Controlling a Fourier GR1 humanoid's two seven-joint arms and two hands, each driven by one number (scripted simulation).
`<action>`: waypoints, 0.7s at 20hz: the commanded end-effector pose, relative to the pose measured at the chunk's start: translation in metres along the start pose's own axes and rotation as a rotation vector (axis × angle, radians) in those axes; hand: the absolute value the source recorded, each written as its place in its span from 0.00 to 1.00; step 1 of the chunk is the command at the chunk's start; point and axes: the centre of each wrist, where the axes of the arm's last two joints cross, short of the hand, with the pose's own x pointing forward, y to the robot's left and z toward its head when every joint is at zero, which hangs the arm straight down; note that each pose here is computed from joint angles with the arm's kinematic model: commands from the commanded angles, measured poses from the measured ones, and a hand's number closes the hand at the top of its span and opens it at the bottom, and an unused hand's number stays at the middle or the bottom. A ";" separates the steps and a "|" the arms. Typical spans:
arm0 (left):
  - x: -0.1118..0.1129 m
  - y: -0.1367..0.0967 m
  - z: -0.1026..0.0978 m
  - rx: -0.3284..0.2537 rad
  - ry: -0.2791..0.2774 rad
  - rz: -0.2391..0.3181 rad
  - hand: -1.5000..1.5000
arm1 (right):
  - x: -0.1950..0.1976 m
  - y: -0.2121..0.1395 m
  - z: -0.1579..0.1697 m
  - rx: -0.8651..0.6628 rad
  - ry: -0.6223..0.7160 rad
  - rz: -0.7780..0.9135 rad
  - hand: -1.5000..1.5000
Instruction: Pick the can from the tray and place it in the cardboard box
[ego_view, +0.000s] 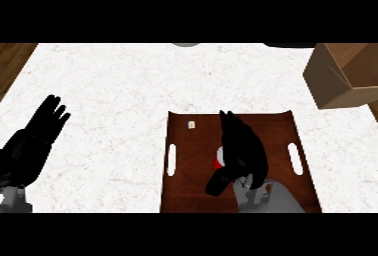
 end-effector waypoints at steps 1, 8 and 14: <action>0.001 0.005 0.002 -0.003 0.011 0.004 0.50 | 0.014 -0.012 -0.017 0.019 0.167 0.032 0.00; -0.005 -0.004 0.000 0.010 -0.007 0.001 0.50 | 0.008 0.013 -0.004 0.047 0.198 0.078 0.00; -0.003 -0.019 -0.012 -0.008 -0.008 0.006 0.50 | 0.007 0.019 -0.027 0.064 0.202 0.086 0.00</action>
